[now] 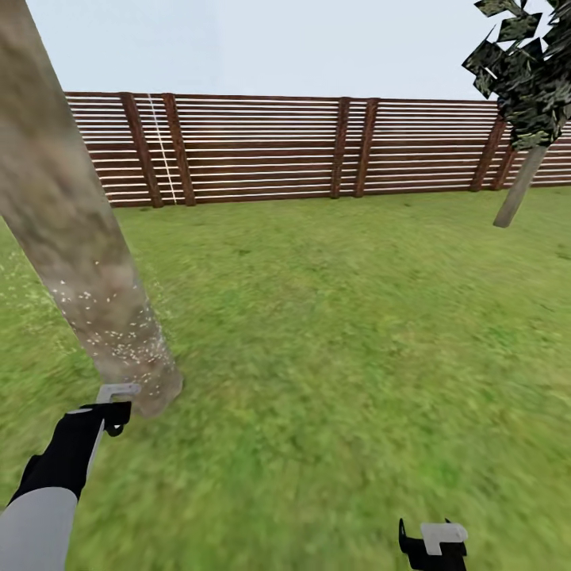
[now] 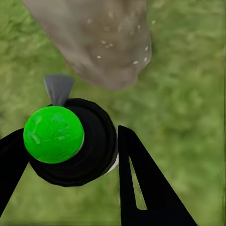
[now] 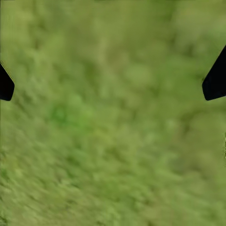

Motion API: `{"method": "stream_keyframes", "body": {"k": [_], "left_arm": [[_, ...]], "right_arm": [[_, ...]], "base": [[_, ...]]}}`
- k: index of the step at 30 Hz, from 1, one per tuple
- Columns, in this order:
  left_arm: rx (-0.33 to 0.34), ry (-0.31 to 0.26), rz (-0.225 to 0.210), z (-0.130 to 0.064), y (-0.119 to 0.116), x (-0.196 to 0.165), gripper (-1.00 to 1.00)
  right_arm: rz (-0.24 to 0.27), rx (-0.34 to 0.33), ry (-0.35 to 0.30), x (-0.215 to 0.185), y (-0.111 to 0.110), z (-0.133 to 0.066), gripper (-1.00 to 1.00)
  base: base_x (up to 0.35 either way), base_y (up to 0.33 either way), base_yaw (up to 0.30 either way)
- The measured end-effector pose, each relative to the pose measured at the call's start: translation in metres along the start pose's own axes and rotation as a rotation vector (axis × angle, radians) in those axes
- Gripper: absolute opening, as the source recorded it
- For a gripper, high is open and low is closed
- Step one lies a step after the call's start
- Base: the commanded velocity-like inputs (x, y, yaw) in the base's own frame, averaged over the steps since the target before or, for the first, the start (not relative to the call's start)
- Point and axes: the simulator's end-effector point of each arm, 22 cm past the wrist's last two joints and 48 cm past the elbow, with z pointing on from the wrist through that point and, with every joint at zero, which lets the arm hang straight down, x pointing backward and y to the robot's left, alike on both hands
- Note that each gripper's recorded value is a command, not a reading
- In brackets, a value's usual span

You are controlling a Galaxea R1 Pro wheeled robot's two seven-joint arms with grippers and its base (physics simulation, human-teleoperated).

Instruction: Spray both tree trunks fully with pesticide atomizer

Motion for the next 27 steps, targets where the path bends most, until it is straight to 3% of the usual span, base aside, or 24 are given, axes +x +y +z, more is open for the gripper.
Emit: {"method": "stream_keyframes", "body": {"k": [11, 14, 17, 21, 23, 25, 27], "left_arm": [[-0.015, -0.046, 0.005, 0.0, 0.0, -0.01, -1.0], [-0.035, -0.126, 0.014, -0.002, 0.004, -0.027, -1.0], [-0.055, -0.149, -0.045, -0.003, 0.014, -0.03, -1.0], [-0.048, -0.146, -0.062, -0.002, 0.013, -0.025, -1.0], [-0.025, -0.094, -0.04, 0.004, 0.004, 0.015, -1.0], [-0.006, -0.143, -0.006, 0.006, -0.001, 0.03, -1.0], [0.087, -0.135, 0.024, 0.007, -0.021, 0.046, -1.0]], "right_arm": [[0.0, 0.0, 0.0, 0.0, 0.0, 0.0, 1.0], [0.0, -0.001, 0.0, 0.0, 0.0, 0.0, 1.0], [0.0, 0.0, 0.0, 0.0, 0.0, 0.0, 1.0], [0.0, 0.0, 0.0, 0.0, 0.0, 0.0, 1.0], [0.0, -0.004, 0.0, 0.0, 0.002, 0.0, 1.0], [-0.001, -0.008, 0.0, 0.0, 0.003, 0.0, 1.0], [-0.004, -0.014, -0.002, -0.001, 0.004, 0.0, 1.0]], "base": [[0.188, -0.203, 0.13], [0.002, -0.272, 0.276], [0.14, -0.227, 0.243], [0.01, -0.059, 0.032], [-0.307, -0.001, 0.0], [-0.338, 0.0, 0.0], [-0.342, 0.0, 0.0]]}}
